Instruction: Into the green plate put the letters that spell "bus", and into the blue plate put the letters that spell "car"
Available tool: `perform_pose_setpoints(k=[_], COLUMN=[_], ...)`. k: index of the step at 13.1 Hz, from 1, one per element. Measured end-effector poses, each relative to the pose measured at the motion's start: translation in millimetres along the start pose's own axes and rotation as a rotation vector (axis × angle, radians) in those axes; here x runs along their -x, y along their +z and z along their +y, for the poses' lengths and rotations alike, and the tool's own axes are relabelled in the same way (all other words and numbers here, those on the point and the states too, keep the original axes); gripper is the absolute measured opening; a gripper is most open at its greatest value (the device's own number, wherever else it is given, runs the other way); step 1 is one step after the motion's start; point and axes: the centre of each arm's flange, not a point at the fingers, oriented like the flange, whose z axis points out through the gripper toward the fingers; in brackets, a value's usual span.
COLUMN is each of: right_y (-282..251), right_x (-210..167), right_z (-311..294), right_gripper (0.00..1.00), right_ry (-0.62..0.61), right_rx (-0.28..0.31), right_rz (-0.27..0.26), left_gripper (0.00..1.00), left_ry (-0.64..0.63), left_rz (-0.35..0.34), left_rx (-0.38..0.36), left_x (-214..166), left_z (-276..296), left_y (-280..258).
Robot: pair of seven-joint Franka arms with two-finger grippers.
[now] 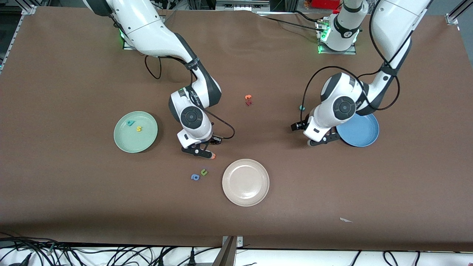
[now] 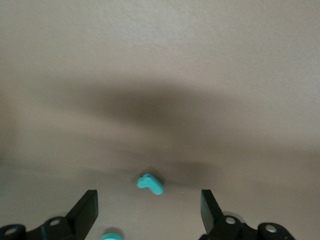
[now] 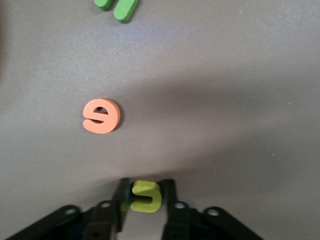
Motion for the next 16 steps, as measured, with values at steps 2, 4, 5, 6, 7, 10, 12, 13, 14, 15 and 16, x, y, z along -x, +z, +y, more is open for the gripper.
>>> perform_pose_setpoints(k=[2,4,5,6,7,10,12,13,14,15,16], right_y=[0,-4,-11,-23,-39,-79,-86,-84,-78,-67,-53], right_x=[-1,-3,-7,-14,-23,-53,-65,-68,-69,-68,-64], right_z=[1,5,10,20,36,99,157,190,220,246,266], right_gripper=[0.26,0.26,0.26,0.26,0.26,0.26,0.26,0.26,0.26,0.26,0.26], right_ry=[0.000,-0.006,-0.021,-0.053,-0.094,-0.197,-0.267,-0.291,-0.308,-0.316,-0.308], right_rx=[0.002,0.021,0.037,0.064,0.097,0.159,0.175,0.169,0.154,0.134,0.112], right_rz=[0.000,-0.009,-0.015,-0.029,-0.052,-0.103,-0.141,-0.164,-0.178,-0.183,-0.183], left_gripper=[0.89,0.89,0.87,0.85,0.80,0.77,0.75,0.75,0.75,0.75,0.75], left_ry=[0.012,0.024,0.027,0.028,0.032,0.061,0.059,0.057,0.056,0.054,0.051], left_rz=[0.016,0.038,0.042,0.041,0.042,0.071,0.098,0.103,0.103,0.103,0.103], left_rx=[0.009,0.019,0.021,0.021,0.018,-0.020,-0.047,-0.052,-0.052,-0.052,-0.052], left_x=[7,12,15,16,16,18,19,19,19,19,19], left_z=[2,-3,-5,-6,-6,-7,-7,-6,-6,-6,-6], left_y=[17,32,36,38,39,40,41,41,41,41,41])
